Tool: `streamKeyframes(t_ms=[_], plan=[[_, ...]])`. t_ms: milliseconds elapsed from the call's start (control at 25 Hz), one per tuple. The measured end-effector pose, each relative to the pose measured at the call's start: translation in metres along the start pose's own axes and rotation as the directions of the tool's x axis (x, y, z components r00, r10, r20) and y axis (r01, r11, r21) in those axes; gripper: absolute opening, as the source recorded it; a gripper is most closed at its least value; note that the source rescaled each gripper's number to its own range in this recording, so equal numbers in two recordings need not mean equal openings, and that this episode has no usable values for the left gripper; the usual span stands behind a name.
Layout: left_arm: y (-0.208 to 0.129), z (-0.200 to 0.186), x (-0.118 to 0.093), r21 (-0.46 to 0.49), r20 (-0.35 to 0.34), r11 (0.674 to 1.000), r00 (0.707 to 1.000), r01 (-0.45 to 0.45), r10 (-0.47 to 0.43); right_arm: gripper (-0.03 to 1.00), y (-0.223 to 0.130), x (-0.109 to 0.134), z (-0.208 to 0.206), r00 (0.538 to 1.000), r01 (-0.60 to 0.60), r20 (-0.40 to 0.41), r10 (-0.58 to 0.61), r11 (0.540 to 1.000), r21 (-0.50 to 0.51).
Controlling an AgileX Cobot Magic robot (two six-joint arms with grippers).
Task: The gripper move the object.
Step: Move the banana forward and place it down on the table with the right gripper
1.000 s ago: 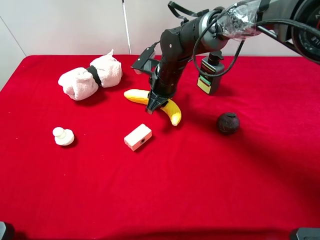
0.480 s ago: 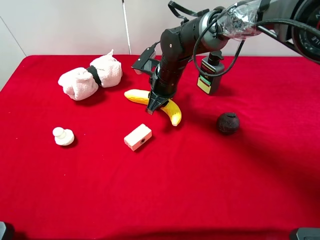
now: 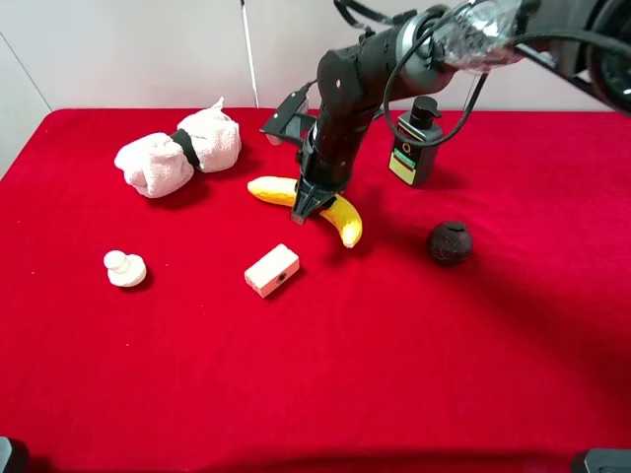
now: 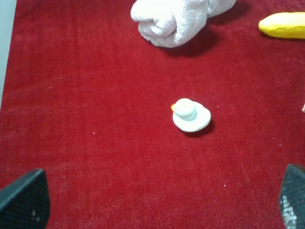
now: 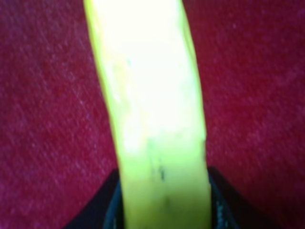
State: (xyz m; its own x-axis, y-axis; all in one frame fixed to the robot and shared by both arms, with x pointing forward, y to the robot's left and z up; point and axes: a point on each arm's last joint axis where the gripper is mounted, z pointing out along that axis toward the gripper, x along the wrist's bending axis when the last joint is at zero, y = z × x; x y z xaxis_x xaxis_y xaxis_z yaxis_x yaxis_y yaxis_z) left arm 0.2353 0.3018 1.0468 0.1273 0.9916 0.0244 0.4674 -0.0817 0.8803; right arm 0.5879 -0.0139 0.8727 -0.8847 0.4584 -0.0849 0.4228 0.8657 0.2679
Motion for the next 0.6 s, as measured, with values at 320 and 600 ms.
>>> streamKeyframes(t_ms=[320,600], plan=[[0.000,0.000,0.000,0.000,0.000,1.000,1.000,0.000,0.000,0.00,0.006,-0.002,-0.029,1.000,-0.009,0.022,0.010,1.000,-0.028],[0.000,0.000,0.000,0.000,0.000,1.000,1.000,0.000,0.000,0.00,0.009,-0.002,-0.060,0.998,-0.049,0.033,0.050,0.998,-0.048]])
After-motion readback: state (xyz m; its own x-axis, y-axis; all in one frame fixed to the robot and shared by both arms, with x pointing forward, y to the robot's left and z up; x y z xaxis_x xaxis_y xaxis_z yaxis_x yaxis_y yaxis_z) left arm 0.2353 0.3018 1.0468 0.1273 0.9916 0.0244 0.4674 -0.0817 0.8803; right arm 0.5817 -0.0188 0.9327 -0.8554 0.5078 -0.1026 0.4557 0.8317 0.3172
